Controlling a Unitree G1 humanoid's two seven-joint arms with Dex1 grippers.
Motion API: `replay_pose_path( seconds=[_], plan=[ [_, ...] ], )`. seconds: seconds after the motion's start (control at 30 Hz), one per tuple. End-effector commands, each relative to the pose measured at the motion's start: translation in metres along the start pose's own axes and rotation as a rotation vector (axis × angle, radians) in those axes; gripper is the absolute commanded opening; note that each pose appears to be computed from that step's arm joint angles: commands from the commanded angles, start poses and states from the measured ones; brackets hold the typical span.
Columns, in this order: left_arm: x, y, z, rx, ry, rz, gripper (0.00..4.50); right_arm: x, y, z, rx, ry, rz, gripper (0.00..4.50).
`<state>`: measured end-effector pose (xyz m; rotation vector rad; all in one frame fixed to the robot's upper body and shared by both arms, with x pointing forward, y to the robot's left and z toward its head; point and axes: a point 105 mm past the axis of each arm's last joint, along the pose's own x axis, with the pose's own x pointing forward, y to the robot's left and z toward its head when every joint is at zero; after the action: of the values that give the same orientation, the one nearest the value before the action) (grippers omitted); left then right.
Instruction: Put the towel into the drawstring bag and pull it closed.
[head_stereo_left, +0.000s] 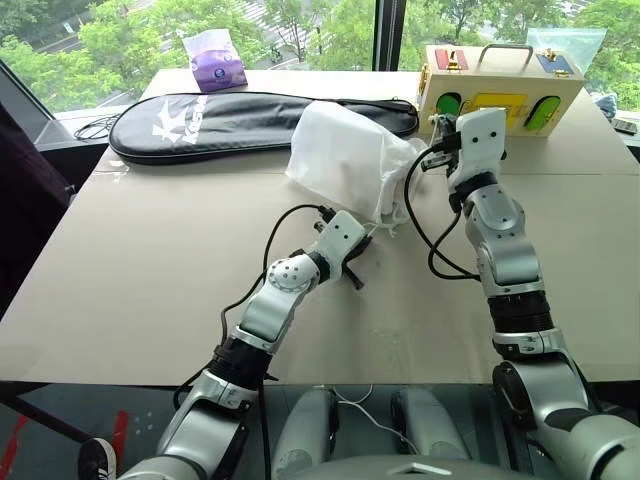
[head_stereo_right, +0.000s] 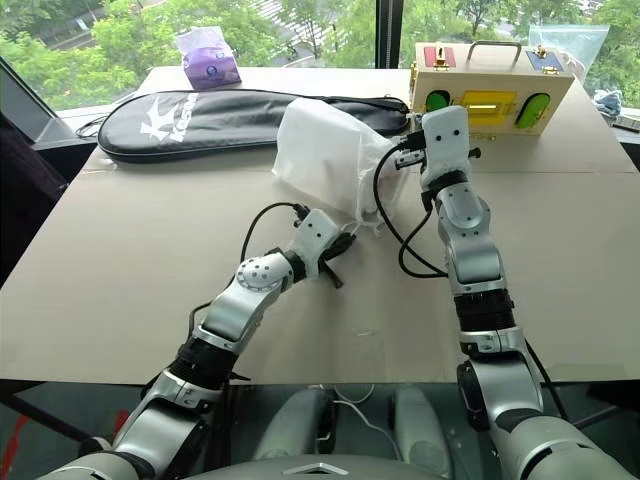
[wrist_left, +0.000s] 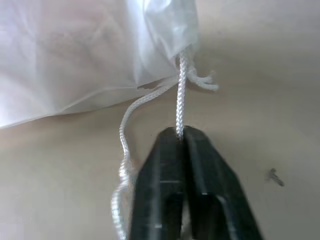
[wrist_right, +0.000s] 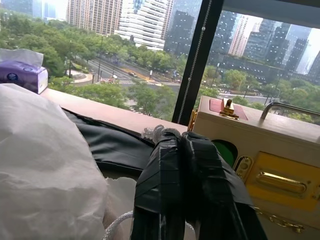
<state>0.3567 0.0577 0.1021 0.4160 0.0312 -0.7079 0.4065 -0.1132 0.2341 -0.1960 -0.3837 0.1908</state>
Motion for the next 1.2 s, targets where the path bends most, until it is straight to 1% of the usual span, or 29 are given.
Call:
replay_pose_path(
  seconds=[0.03, 0.1, 0.17, 0.23, 0.3, 0.5, 0.6, 0.67, 0.8, 0.97, 1.1, 1.2],
  plan=[
    [-0.007, 0.026, 0.018, 0.175, -0.083, 0.171, 0.06, -0.001, -0.004, 0.017, 0.002, -0.064, -0.017, 0.0],
    [-0.012, 0.04, 0.023, 0.281, -0.103, 0.268, 0.06, 0.0, -0.004, 0.017, 0.001, -0.064, -0.017, 0.0],
    [-0.03, 0.07, 0.032, 0.41, -0.133, 0.483, 0.06, -0.001, -0.004, 0.017, 0.002, -0.064, -0.019, 0.0],
    [-0.052, 0.099, 0.039, 0.529, -0.136, 0.685, 0.06, -0.001, -0.006, 0.016, 0.002, -0.062, -0.025, 0.0],
    [-0.068, 0.118, 0.044, 0.576, -0.134, 0.819, 0.06, -0.003, -0.009, 0.014, 0.005, -0.055, -0.037, 0.0],
    [-0.102, 0.156, 0.057, 0.596, -0.124, 1.1, 0.06, -0.006, -0.024, 0.004, 0.007, -0.017, -0.126, 0.0],
    [-0.122, 0.179, 0.066, 0.582, -0.105, 1.242, 0.06, -0.01, -0.047, 0.0, 0.008, 0.006, -0.267, 0.0],
    [-0.128, 0.187, 0.068, 0.573, -0.097, 1.284, 0.06, -0.013, -0.059, -0.001, 0.006, 0.015, -0.331, 0.0],
    [-0.155, 0.218, 0.061, 0.476, -0.017, 1.432, 0.06, -0.028, -0.104, -0.005, 0.036, 0.033, -0.57, 0.0],
    [-0.181, 0.238, 0.048, 0.399, 0.065, 1.555, 0.06, -0.045, -0.133, -0.01, 0.086, 0.048, -0.741, 0.0],
    [-0.199, 0.248, 0.044, 0.413, 0.107, 1.639, 0.06, -0.062, -0.151, -0.016, 0.125, 0.065, -0.878, 0.0],
    [-0.216, 0.252, 0.035, 0.406, 0.18, 1.728, 0.06, -0.079, -0.165, -0.024, 0.178, 0.083, -1.007, 0.0]
  ],
)
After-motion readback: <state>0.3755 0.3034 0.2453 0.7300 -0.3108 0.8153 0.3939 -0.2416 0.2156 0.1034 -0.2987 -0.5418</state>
